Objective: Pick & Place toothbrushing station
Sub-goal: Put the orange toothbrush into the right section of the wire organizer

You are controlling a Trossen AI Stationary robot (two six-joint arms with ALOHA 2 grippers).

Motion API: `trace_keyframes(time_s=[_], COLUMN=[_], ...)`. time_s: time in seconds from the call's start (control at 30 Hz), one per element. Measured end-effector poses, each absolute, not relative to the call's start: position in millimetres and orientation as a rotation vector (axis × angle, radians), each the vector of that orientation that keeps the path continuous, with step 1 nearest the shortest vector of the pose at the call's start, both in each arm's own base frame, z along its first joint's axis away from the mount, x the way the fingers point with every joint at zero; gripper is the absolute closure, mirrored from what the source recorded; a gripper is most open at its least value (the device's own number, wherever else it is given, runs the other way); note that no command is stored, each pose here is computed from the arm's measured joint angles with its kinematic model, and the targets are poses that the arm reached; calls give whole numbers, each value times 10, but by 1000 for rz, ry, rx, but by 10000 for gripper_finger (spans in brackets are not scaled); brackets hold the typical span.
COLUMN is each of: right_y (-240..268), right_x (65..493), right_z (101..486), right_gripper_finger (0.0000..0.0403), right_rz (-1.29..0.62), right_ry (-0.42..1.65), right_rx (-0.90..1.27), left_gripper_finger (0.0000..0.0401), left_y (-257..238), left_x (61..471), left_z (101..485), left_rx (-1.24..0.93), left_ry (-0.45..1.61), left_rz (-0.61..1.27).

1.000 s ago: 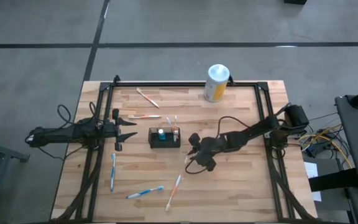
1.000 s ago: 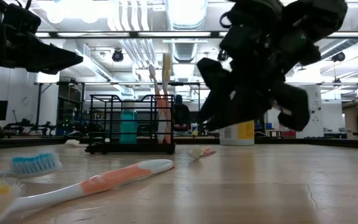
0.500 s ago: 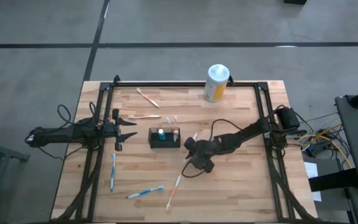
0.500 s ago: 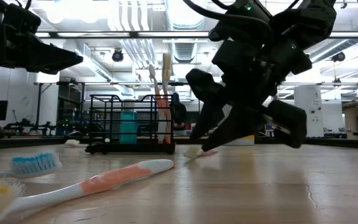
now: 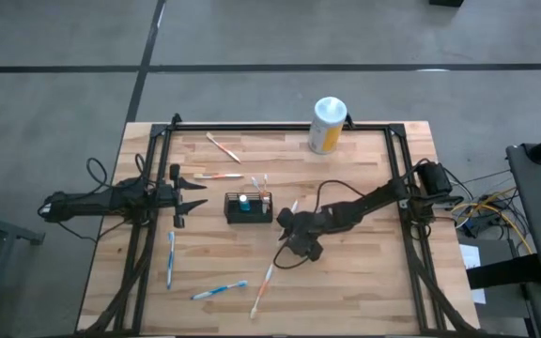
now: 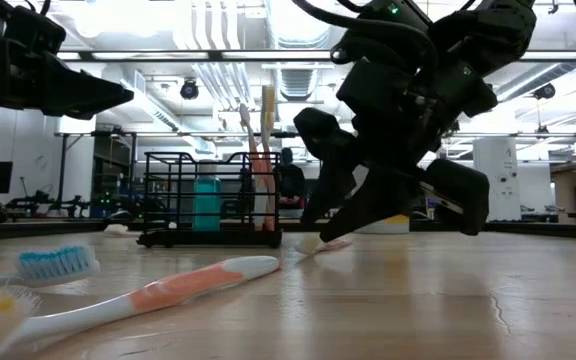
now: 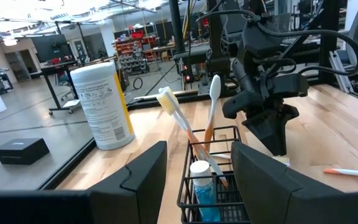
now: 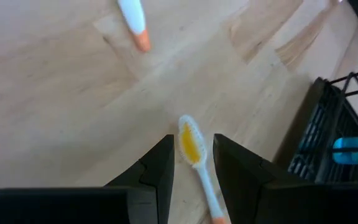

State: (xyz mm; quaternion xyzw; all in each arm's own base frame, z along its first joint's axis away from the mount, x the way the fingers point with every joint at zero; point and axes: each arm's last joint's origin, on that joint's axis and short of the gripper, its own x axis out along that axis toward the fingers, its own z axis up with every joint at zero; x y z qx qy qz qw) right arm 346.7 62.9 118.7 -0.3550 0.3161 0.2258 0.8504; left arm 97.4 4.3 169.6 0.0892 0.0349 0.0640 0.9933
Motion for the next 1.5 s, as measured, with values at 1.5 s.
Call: trace_keyframes(time_s=[1.5], right_y=[558], right_x=[3660], right_z=[1464], right_gripper_finger=[259], right_rz=[278], right_ry=[656], right_rx=[-560], left_gripper_finger=[215], left_y=[43], left_x=[974], left_z=[1696], left_rx=[179], left_ry=[70], left_rz=[128])
